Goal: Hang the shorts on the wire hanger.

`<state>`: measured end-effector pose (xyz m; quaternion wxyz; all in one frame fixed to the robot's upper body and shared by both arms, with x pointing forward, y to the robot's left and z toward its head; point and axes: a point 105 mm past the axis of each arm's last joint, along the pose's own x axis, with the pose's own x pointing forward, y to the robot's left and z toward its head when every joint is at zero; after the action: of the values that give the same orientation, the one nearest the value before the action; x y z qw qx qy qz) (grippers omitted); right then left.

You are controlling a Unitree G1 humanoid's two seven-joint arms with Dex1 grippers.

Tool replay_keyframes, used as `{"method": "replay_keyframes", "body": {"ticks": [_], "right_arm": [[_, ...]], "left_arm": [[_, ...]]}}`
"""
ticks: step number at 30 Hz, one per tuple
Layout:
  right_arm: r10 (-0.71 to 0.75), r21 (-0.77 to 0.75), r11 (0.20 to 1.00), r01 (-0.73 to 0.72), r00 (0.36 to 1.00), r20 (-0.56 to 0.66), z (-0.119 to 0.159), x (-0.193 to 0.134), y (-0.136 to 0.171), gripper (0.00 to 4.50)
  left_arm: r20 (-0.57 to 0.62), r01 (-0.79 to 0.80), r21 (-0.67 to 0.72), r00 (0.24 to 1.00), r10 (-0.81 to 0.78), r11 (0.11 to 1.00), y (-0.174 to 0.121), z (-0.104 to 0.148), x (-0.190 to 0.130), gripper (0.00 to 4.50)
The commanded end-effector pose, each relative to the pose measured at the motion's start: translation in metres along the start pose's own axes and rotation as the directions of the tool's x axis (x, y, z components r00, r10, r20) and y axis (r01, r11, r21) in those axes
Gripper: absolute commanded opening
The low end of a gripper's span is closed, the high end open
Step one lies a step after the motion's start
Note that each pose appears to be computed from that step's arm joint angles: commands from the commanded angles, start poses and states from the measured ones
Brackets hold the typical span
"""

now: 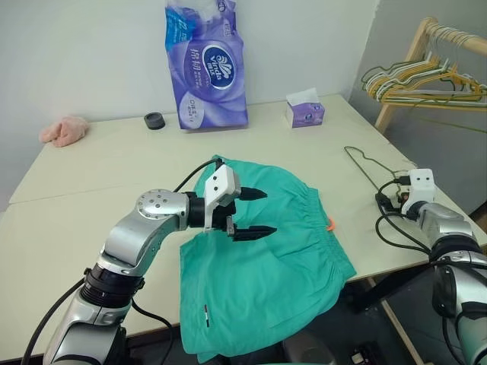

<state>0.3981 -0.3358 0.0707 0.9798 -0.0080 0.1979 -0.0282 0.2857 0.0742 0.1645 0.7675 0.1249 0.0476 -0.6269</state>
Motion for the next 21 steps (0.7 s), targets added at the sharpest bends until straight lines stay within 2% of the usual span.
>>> {"method": "replay_keyframes", "body": {"ticks": [1, 5, 16, 19, 21], "right_arm": [[-0.031, 0.027, 0.999, 0.028, 0.995, 0.091, 0.022, -0.006, -0.012, 4.50], [-0.038, 0.050, 0.998, 0.033, 0.994, 0.105, 0.021, -0.010, -0.018, 4.50], [-0.131, 0.001, 0.991, 0.132, 0.988, -0.082, -0.012, -0.011, -0.031, 4.50], [-0.101, -0.026, 0.995, 0.098, 0.987, -0.126, -0.017, -0.009, -0.024, 3.91], [-0.085, -0.019, 0.996, 0.083, 0.984, -0.156, -0.020, -0.007, -0.019, 3.29]], "left_arm": [[0.033, 0.012, 0.040, 0.999, -0.014, 0.999, -0.004, 0.013, -0.005, 4.44], [0.029, 0.016, 0.045, 0.999, -0.017, 0.999, -0.004, 0.012, -0.005, 4.44], [0.026, 0.023, 0.047, 0.999, -0.024, 0.999, -0.007, 0.011, -0.004, 4.44], [0.026, 0.020, 0.047, 0.999, -0.021, 0.999, -0.006, 0.011, -0.004, 4.50], [0.025, 0.019, 0.046, 0.999, -0.020, 0.999, -0.006, 0.010, -0.004, 4.50]]}}
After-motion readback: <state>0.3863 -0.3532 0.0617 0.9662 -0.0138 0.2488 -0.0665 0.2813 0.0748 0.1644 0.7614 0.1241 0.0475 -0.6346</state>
